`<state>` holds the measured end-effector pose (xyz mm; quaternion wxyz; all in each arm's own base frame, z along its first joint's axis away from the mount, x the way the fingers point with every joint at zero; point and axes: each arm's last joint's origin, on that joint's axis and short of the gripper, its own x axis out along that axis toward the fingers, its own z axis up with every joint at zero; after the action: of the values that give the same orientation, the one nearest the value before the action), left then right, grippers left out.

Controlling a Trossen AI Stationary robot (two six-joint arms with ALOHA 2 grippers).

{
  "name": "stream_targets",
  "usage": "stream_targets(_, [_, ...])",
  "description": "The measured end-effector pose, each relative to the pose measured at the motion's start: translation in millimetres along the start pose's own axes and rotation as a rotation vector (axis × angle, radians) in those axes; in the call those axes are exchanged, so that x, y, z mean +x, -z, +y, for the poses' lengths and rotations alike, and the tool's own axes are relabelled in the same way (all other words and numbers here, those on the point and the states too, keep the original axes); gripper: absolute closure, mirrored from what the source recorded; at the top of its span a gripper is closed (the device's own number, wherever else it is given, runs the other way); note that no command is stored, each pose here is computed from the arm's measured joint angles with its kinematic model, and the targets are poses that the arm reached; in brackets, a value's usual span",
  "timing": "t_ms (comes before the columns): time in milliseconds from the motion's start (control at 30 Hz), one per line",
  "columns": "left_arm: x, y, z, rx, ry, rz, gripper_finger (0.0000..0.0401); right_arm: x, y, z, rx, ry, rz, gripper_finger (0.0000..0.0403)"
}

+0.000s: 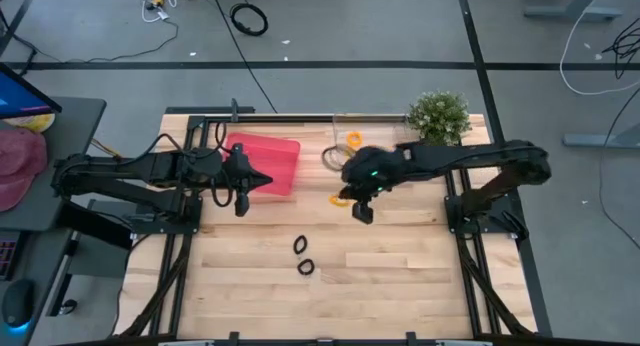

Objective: Sort spring keychains
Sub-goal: Put the yellow spring keychain into the transparent bin

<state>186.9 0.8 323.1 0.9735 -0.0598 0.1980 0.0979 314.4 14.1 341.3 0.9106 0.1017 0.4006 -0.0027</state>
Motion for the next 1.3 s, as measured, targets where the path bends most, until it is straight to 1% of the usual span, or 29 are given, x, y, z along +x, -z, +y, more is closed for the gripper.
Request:
stream_targets(67, [0.0, -2.8, -0.5, 0.006, 0.005, -0.029, 0.0394, -19.1, -7.6, 4.0, -0.029, -0.056, -0.116, 0.0399])
stream_targets(167, [-0.4, -8.9, -1.3, 0.013, 0.013, -0.091, 0.0394, -44.8, -21.4, 9.2, -0.065, -0.106, -0.324, 0.0399])
stream_targets(233, [-0.8, -13.1, -1.6, 0.010, 0.018, -0.134, 0.0394, -56.6, -30.1, 11.7, -0.075, -0.130, -0.446, 0.0399])
stream_targets(333, [-1.9, -19.6, -1.6, 0.008, 0.022, -0.200, 0.0394, -65.0, -40.1, 13.2, -0.090, -0.149, -0.574, 0.0398])
stream_targets(367, [-2.2, -21.5, -1.7, 0.005, 0.024, -0.219, 0.0394, -66.6, -41.6, 13.6, -0.096, -0.151, -0.595, 0.0398])
stream_targets(567, [-4.0, -28.8, -1.8, -0.005, 0.034, -0.295, 0.0394, -70.3, -41.4, 13.9, -0.123, -0.146, -0.609, 0.0399])
stream_targets(700, [-5.0, -32.0, -2.4, -0.018, 0.044, -0.330, 0.0394, -82.6, -36.9, 14.6, -0.136, -0.141, -0.611, 0.0399])
stream_targets(1100, [-9.8, -43.4, -3.6, -0.031, 0.064, -0.455, 0.0394, -141.8, -3.0, 7.7, -0.108, 0.000, -0.576, 0.0401])
stream_targets(1233, [-5.4, -45.2, -4.8, -0.032, 0.069, -0.472, 0.0394, -162.2, 11.8, 5.3, -0.099, 0.045, -0.567, 0.0401])
stream_targets(1300, [0.3, -48.6, -7.1, -0.030, 0.098, -0.499, 0.0394, -172.2, 18.5, 3.6, -0.087, 0.059, -0.571, 0.0401])
